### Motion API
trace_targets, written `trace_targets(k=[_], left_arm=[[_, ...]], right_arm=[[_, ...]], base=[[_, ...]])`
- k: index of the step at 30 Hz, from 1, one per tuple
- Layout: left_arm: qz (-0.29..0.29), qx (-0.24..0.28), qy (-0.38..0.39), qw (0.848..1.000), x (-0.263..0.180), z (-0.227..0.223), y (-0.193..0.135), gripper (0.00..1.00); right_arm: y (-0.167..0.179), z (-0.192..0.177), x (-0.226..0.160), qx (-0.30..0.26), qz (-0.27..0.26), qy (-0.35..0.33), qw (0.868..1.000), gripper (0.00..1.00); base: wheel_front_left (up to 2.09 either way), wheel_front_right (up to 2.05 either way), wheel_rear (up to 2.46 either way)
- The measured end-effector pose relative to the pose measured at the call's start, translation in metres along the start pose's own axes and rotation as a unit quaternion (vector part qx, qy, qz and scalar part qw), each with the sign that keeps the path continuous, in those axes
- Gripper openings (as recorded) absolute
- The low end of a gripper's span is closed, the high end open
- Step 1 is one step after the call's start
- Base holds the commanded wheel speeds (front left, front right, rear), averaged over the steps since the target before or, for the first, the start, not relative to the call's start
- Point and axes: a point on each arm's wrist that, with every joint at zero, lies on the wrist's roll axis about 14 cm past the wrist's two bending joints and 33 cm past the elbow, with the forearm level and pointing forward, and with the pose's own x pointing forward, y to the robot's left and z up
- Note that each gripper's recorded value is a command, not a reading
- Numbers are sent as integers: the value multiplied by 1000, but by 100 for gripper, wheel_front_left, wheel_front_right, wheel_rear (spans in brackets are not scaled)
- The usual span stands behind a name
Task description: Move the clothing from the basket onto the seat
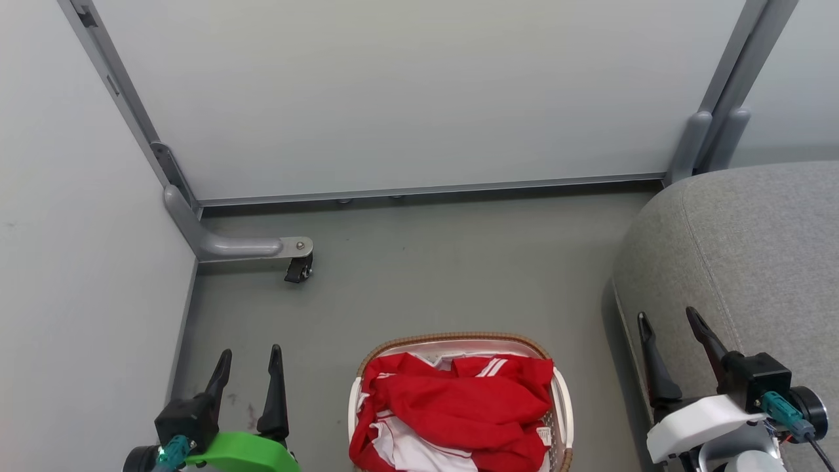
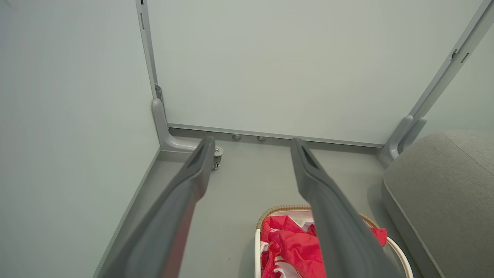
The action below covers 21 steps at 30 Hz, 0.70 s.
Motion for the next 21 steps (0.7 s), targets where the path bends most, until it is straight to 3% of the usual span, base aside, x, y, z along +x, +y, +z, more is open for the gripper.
trace_targets(k=[21], left_arm=[[-2,13,7,1000,-1,-6,-1,100]], right_arm=[[1,-2,1,-16,5,1,1000,100]], base=[[0,0,0]])
